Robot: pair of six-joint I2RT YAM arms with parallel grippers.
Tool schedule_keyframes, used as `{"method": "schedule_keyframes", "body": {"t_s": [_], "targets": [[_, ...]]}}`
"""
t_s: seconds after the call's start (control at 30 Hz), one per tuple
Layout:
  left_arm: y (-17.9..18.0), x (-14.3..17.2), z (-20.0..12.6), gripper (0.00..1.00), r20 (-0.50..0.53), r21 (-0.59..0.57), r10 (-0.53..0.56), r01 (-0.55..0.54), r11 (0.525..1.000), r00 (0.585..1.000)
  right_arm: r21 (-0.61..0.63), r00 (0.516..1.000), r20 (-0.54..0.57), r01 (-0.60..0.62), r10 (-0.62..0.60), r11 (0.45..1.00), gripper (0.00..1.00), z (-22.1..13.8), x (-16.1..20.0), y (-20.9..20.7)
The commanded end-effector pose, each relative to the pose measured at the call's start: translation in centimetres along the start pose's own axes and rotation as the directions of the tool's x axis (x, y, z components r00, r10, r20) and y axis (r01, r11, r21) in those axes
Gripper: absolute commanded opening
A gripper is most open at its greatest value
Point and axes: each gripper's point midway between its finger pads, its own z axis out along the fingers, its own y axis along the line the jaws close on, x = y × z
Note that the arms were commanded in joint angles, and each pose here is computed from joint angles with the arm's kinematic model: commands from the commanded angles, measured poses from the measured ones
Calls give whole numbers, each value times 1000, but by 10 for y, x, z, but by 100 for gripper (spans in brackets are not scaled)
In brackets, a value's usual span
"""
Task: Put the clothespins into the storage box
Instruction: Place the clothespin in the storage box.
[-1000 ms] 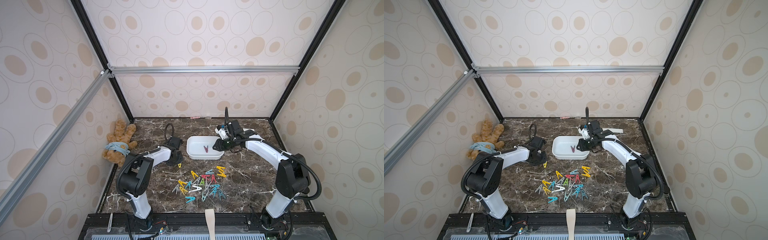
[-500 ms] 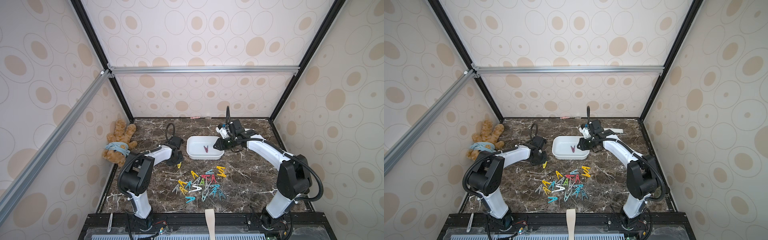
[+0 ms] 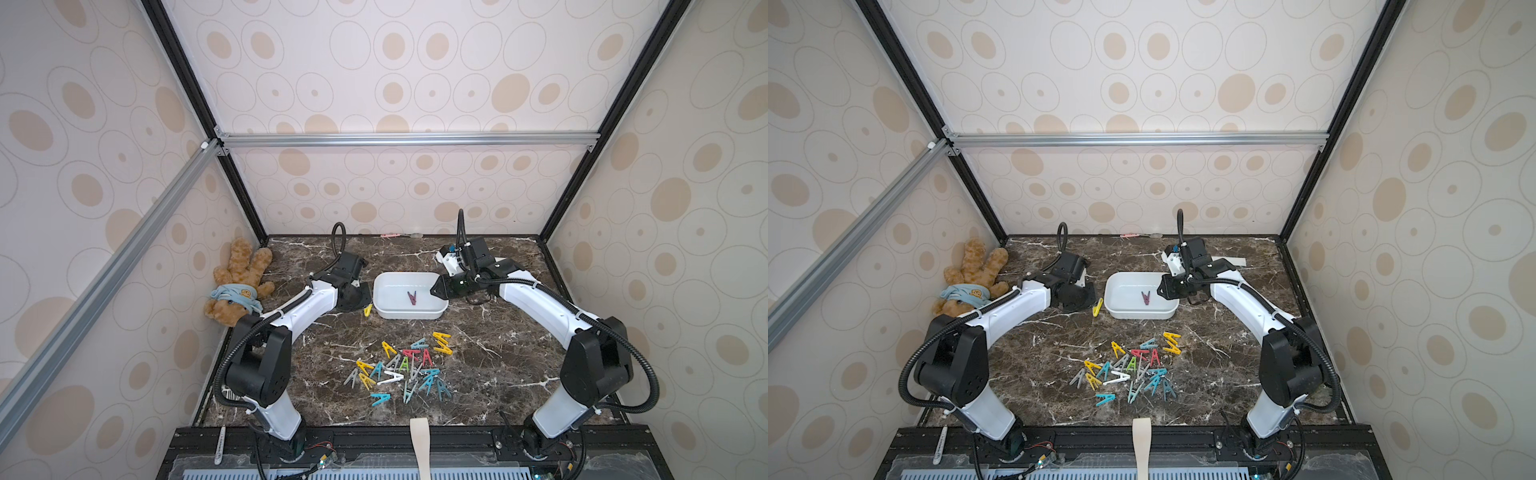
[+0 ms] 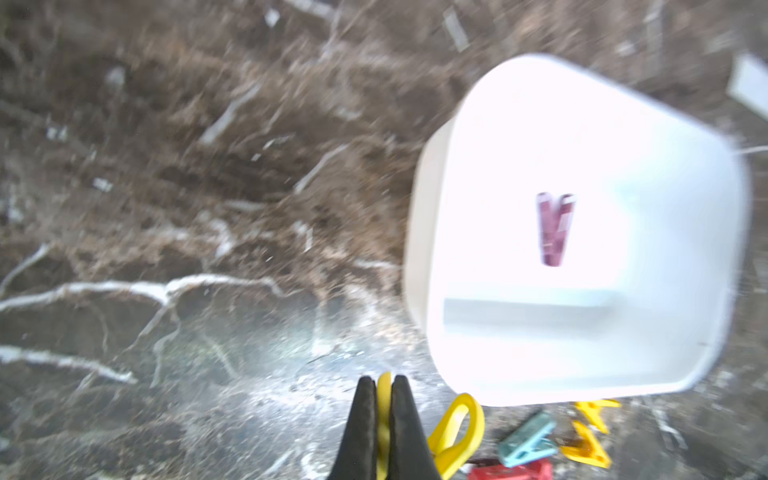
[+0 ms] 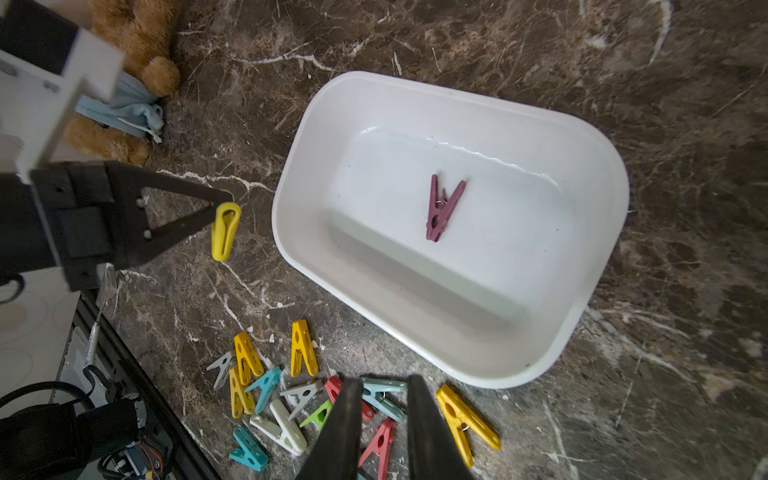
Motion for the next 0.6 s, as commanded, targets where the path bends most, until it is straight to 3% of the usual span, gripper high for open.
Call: {"method": "schedule_keyframes", "body": {"t_s": [0.0,0.23,0.57], "targets": [[-38,-19,-13,0,11,113,96,-97,989,995,48,999,-16,-29,30,998,23,-15,14,-6],[-85,-56,11,0,78,155,174,-184,971,982,130,999,-35,-32,36,991,23,-32,38,-17],[-104,-45,83,0,46,98,248,-251,963,968,214,994,-84,-50,70,976,24,-37,105,-24]]}}
